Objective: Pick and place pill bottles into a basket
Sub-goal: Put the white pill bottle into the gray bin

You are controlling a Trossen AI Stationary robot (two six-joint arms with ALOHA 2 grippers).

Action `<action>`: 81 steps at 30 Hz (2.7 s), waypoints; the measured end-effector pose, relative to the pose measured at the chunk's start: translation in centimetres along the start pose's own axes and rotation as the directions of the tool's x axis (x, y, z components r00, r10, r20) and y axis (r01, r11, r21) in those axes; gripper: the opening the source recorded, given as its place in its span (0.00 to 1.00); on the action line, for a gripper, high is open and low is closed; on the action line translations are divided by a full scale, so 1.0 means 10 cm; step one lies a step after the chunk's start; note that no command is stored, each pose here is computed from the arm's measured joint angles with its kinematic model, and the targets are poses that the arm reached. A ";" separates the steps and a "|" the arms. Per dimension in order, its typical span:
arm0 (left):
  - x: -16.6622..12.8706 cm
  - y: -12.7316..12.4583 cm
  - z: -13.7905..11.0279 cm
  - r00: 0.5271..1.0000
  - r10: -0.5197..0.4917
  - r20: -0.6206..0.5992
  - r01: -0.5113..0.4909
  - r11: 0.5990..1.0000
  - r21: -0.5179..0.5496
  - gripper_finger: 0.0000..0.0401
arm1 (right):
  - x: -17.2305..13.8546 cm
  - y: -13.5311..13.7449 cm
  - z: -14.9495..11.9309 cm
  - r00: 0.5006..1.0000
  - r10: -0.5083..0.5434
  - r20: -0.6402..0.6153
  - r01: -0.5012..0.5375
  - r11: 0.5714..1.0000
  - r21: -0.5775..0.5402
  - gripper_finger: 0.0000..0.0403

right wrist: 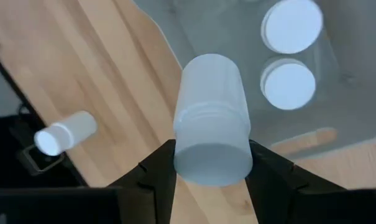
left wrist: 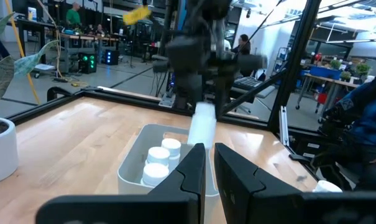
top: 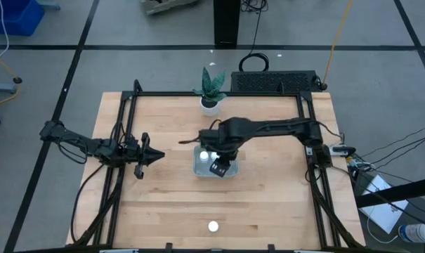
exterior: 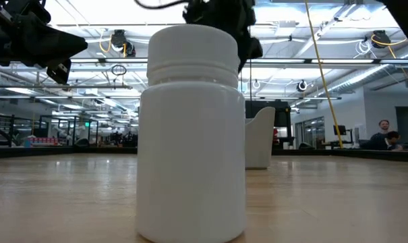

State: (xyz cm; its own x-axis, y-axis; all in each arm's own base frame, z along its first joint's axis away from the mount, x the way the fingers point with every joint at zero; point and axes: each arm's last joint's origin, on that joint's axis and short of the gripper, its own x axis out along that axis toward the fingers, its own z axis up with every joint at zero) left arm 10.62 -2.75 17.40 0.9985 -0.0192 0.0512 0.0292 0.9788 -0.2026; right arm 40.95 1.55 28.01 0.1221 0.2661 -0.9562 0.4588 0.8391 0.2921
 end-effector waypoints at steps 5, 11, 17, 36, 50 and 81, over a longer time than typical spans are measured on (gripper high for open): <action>0.00 0.00 0.00 1.000 0.000 0.000 0.000 1.000 0.000 0.09 | 0.28 -0.02 0.06 0.995 -0.056 -0.087 0.053 0.998 -0.037 0.36; 0.00 0.00 0.00 1.000 0.000 0.000 0.000 1.000 0.000 0.09 | 0.50 -0.10 0.06 0.967 -0.155 -0.202 0.144 0.987 -0.069 0.36; 0.00 0.00 0.00 1.000 0.000 -0.001 0.000 1.000 0.000 0.09 | 0.52 -0.12 0.07 0.963 -0.182 -0.200 0.169 0.982 -0.083 0.36; 0.00 0.00 0.00 1.000 0.000 0.000 0.000 1.000 0.000 0.09 | 0.79 -0.30 0.05 0.951 -0.189 -0.245 0.178 0.982 -0.067 0.41; 0.00 0.00 0.00 1.000 0.000 0.000 0.000 1.000 0.000 0.09 | 0.60 -0.28 -0.02 0.957 -0.168 -0.237 0.159 0.986 -0.058 0.67; 0.00 0.00 0.00 1.000 0.000 -0.001 0.000 1.000 0.000 0.09 | 0.40 -0.90 -1.67 0.705 0.358 0.612 -0.063 0.891 -0.449 0.01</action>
State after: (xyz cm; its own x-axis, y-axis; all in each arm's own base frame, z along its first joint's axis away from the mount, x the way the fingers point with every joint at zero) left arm 10.62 -2.75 17.40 0.9985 -0.0197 0.0508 0.0296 0.9788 -0.2024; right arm 22.58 3.00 21.87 0.7893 0.1973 -0.5814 0.0063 0.9443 0.3290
